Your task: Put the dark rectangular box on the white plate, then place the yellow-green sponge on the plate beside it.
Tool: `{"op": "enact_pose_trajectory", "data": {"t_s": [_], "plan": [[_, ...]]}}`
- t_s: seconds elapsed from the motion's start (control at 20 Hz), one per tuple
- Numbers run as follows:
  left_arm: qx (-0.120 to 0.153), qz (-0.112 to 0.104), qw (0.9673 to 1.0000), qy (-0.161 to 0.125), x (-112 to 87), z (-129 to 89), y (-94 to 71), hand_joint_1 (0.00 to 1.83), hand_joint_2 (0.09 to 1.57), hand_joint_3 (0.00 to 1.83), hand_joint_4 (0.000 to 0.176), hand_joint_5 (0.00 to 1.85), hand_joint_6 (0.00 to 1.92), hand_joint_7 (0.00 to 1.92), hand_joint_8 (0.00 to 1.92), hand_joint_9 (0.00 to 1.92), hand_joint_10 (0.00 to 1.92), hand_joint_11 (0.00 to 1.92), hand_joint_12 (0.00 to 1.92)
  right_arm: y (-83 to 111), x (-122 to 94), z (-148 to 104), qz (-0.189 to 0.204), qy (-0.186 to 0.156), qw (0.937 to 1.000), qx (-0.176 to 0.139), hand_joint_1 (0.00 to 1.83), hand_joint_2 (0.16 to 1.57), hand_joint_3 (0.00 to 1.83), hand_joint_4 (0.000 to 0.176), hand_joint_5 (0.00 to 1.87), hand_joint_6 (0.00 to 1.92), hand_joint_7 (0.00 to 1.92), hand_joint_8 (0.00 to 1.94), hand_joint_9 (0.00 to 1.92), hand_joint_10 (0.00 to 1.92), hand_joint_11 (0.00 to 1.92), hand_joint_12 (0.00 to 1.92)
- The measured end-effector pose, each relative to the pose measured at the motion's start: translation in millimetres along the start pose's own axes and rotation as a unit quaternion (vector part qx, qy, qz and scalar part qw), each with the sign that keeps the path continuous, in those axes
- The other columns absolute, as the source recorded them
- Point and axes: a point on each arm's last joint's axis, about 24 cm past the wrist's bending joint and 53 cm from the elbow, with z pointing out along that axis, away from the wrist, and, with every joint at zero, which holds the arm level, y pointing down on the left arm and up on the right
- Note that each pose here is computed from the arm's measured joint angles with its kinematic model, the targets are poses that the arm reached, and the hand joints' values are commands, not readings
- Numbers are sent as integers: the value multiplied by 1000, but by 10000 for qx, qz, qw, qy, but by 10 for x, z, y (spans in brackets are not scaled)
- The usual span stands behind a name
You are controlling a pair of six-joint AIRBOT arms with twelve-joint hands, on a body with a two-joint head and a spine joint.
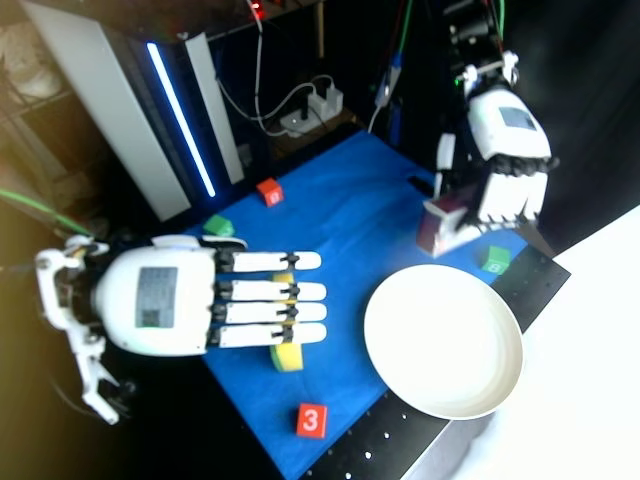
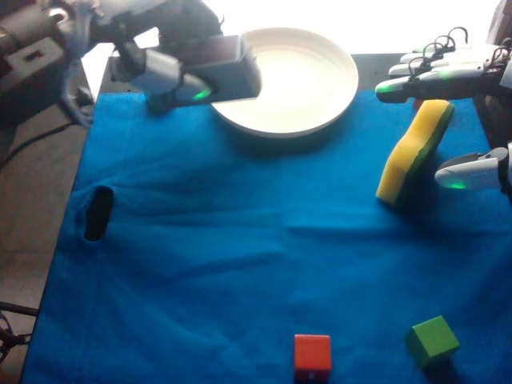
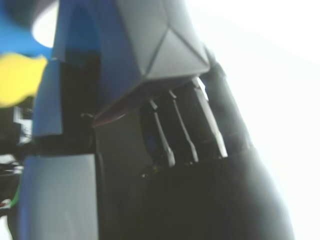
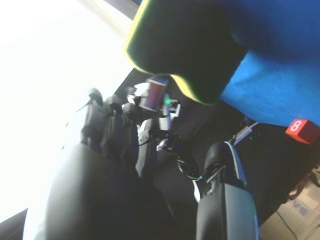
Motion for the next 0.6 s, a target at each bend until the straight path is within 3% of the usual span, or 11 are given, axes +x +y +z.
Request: {"op": "enact_pose_trajectory", "data": {"t_s": [0.05,0.1,0.15,0.2,0.25,0.3,0.4,0.45,0.5,0.55,0.6], "plan": [[4,-167,9998,-140,-44,81,1,1235,1081,0,30,1060,836,1048,910,880,722,548,1201,-13,-6,7,-10,-7,10000,-2,764,1069,2,105,363,0,291,6,213,12,76,36],[-10,-332,9990,-306,-105,173,16,1350,1085,0,0,1014,932,1082,818,902,1022,590,1107,-28,-14,15,-10,-21,10000,4,758,1068,1,100,366,1,292,5,218,12,96,45],[-39,-396,9985,-368,-124,229,32,1253,1084,0,0,1048,846,1049,915,916,756,542,1137,-39,-18,16,-23,-20,10000,14,756,1074,3,102,362,0,290,3,211,8,60,30],[-91,-482,9977,-469,-166,316,59,1232,1081,0,36,1077,806,1035,931,917,620,319,1298,-48,-11,26,-19,-20,10000,14,746,1074,3,102,365,1,296,5,220,10,66,33],[-161,-493,9974,-499,-185,397,81,1231,1082,1,35,1028,913,1076,838,961,575,371,1351,-60,-7,35,-23,-17,10000,17,747,1075,2,111,361,0,301,6,227,11,50,27],[-248,-511,9969,-538,-214,517,91,1353,1076,1,0,984,977,1085,758,998,931,667,1184,-70,7,50,-11,-12,10000,13,783,1071,0,117,359,3,302,4,223,6,14,13],[-307,-533,9964,-585,-254,620,81,1374,1084,1,0,969,1020,1055,810,973,1018,671,1097,-74,31,67,13,5,10000,-1,781,1068,0,119,368,6,301,3,219,3,2,2],[-319,-540,9962,-612,-281,675,57,1269,1081,2,0,970,962,1123,799,944,724,133,1266,-76,41,74,7,28,10000,-19,773,1076,2,131,358,1,282,0,199,0,0,0],[-336,-538,9961,-619,-304,715,37,1356,1076,0,0,960,978,1158,749,946,977,26,1224,-82,36,81,-15,40,10000,-18,768,1079,3,135,355,0,277,0,186,0,0,0],[-348,-507,9962,-613,-308,732,33,1250,1093,2,0,964,993,1086,839,945,772,417,1317,-66,29,115,-53,55,10000,-41,746,1082,4,126,357,1,278,1,181,0,15,6],[-378,-512,9963,-585,-305,742,33,1238,1099,0,0,986,869,1044,999,977,858,655,1462,-17,7,169,-17,24,9999,-133,730,1087,5,112,360,2,273,0,175,0,47,21]]}}
